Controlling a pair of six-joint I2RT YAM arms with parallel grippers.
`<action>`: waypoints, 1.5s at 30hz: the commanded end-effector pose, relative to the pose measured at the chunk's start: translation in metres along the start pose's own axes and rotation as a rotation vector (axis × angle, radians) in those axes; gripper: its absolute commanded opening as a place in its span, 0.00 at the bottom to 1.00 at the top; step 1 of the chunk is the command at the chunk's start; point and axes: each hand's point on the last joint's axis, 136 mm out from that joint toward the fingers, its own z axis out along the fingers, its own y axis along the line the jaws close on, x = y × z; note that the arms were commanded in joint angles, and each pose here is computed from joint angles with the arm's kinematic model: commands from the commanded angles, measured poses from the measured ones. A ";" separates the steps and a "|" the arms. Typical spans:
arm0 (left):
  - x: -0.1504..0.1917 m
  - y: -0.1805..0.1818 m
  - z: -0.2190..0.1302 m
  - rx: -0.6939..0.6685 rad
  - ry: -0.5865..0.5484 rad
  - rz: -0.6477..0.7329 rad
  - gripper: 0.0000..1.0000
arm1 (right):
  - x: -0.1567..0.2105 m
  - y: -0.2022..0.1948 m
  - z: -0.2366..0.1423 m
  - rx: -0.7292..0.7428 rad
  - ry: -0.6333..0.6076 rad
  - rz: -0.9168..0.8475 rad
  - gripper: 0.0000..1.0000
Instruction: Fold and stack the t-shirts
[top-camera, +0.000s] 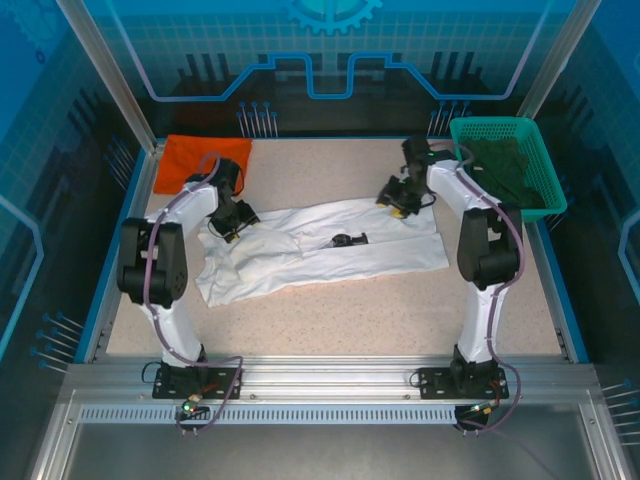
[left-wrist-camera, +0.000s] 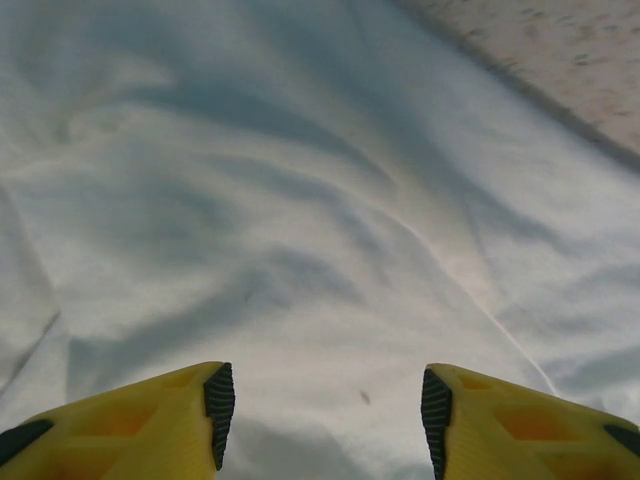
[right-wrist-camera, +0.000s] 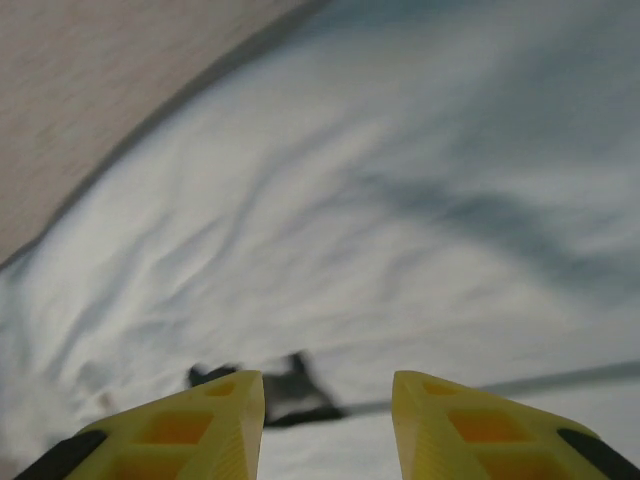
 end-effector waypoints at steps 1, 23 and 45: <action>0.005 0.002 0.022 -0.062 0.082 -0.007 0.55 | -0.006 -0.035 0.029 0.142 0.043 -0.011 0.41; 0.036 -0.125 0.072 -0.046 0.130 0.378 0.61 | 0.127 -0.125 0.004 0.230 0.149 0.303 0.48; 0.013 -0.239 -0.056 0.290 -0.119 0.340 0.81 | 0.182 -0.154 -0.076 0.198 0.038 0.345 0.56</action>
